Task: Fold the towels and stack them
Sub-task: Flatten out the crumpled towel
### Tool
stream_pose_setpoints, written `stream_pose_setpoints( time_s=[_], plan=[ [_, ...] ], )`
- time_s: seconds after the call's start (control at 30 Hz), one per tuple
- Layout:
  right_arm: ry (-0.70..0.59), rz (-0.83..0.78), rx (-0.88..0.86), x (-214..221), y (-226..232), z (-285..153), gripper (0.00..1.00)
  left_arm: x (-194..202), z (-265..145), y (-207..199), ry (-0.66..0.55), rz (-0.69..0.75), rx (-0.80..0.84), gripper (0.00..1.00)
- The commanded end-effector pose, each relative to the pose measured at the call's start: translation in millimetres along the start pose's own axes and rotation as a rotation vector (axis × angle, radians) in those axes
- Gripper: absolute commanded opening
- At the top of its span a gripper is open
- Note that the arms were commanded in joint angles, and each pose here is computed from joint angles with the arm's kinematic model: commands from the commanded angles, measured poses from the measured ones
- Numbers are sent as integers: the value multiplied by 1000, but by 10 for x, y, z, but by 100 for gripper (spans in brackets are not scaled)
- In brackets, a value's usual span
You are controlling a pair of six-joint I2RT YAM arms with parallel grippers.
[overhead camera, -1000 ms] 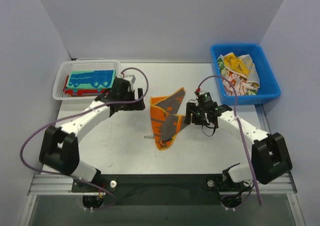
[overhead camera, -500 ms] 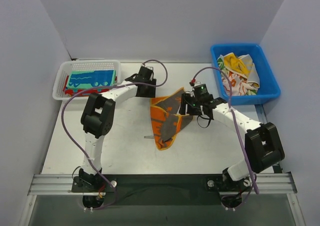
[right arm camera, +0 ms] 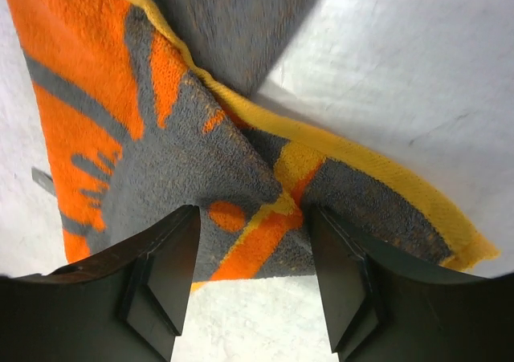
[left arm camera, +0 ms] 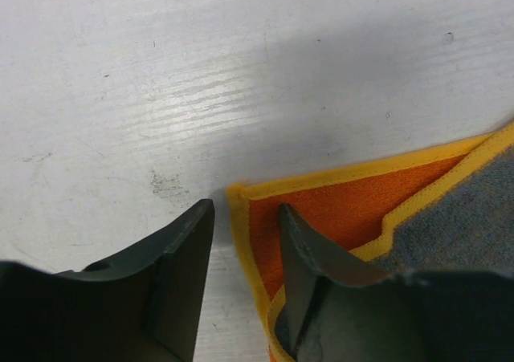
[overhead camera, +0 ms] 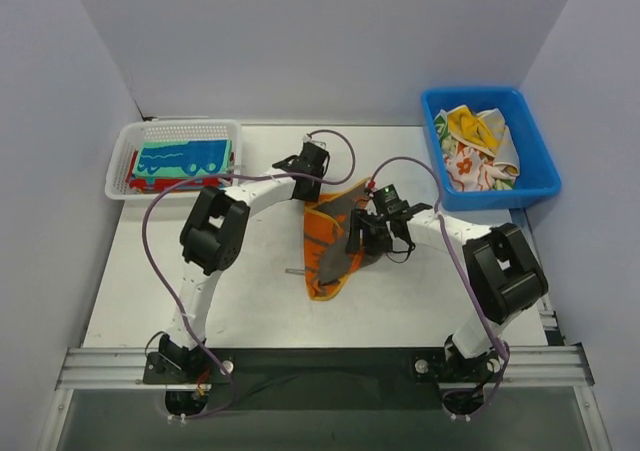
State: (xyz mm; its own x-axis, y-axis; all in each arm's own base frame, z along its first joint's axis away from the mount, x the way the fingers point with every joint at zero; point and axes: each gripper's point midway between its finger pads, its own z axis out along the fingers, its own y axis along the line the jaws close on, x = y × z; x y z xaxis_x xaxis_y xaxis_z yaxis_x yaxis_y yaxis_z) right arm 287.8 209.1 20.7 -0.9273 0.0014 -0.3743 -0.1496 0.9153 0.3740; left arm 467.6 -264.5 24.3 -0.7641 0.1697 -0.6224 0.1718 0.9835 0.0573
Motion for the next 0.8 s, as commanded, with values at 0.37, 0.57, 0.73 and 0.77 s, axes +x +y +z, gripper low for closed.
stream_pose_setpoints(
  time_s=[0.37, 0.57, 0.73, 0.77],
  plan=[
    [349, 98, 11, 1408, -139, -673, 55, 1140, -237, 405, 233, 7, -144, 45],
    [191, 23, 20, 1049, -42, -915, 56, 1213, -345, 476, 237, 2, -167, 46],
    [-171, -68, 125, -63, -12, -1173, 59, 1239, -377, 460, 241, -11, -152, 47],
    [-211, -53, 131, -235, -7, -1186, 59, 1246, -378, 442, 246, -13, -143, 47]
  ],
)
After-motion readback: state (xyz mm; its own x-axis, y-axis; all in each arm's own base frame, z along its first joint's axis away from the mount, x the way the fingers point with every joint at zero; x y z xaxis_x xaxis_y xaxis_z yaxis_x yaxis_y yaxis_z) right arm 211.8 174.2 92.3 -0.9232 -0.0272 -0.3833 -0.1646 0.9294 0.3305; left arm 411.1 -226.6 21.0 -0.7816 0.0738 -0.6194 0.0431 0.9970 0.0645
